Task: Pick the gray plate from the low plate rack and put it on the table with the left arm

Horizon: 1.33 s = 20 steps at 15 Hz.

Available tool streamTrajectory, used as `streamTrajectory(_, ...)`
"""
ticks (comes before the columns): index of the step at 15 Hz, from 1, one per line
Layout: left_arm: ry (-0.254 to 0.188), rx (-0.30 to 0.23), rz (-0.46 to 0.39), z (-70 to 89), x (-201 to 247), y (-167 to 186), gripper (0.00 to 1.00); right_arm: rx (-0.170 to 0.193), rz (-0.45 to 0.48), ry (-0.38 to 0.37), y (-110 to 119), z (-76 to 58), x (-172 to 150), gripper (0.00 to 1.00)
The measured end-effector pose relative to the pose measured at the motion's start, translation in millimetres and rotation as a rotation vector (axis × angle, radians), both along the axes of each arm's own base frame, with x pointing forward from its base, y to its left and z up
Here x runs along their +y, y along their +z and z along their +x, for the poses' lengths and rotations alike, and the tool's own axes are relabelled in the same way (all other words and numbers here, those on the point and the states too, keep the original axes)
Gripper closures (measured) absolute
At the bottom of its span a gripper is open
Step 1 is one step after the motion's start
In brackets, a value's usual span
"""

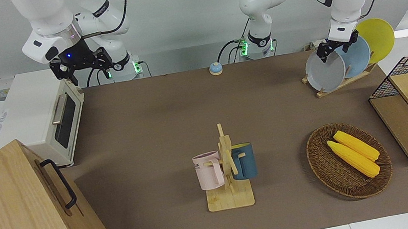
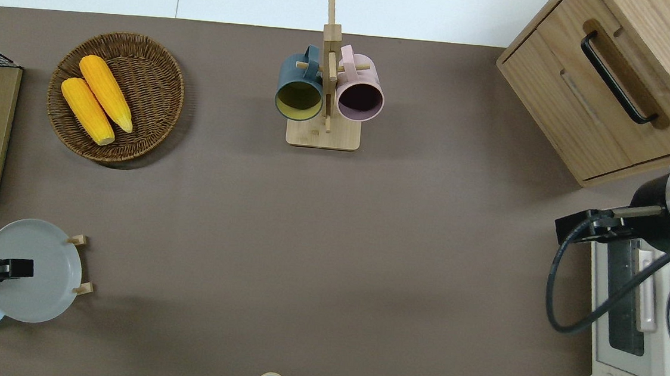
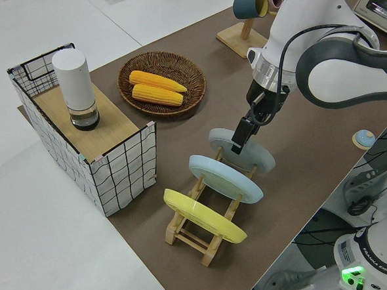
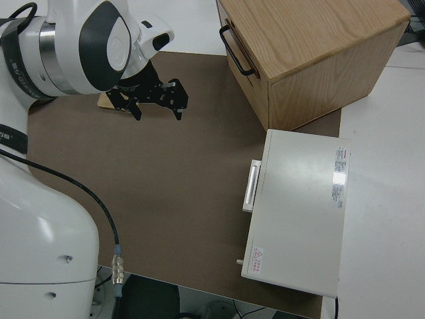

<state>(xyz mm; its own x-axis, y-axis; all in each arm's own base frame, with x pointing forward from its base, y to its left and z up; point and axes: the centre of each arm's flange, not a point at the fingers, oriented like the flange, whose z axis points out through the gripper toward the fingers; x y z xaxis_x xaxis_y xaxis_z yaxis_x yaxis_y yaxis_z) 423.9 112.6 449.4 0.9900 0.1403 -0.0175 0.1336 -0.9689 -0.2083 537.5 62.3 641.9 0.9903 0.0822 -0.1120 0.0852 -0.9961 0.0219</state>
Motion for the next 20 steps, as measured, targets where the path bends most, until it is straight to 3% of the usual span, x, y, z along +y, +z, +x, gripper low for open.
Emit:
streamTrajectory(2, 0.004, -0.004, 0.0, 0.2, 2, -3, 0.05, 0.0, 0.0, 0.0, 0, 0.0, 0, 0.01)
streamTrajectory(3, 0.007, -0.006, 0.0, 0.2, 4, -4, 0.16, 0.0, 0.0, 0.0, 0, 0.0, 0, 0.01)
streamTrajectory(4, 0.01, -0.009, 0.0, 0.6, 6, -5, 0.35, 0.0, 0.0, 0.0, 0, 0.0, 0, 0.01)
streamTrajectory(9, 0.022, -0.025, 0.002, 3.5, 6, -6, 0.85, 0.0, 0.0, 0.0, 0, 0.0, 0, 0.01)
streamTrajectory(17, 0.017, -0.033, 0.007, 6.3, 4, 1, 0.86, 0.0, 0.0, 0.0, 0, 0.0, 0, 0.01)
streamTrajectory(20, 0.028, -0.017, 0.012, 10.2, 5, 24, 0.86, 0.0, 0.0, 0.0, 0, 0.0, 0, 0.01)
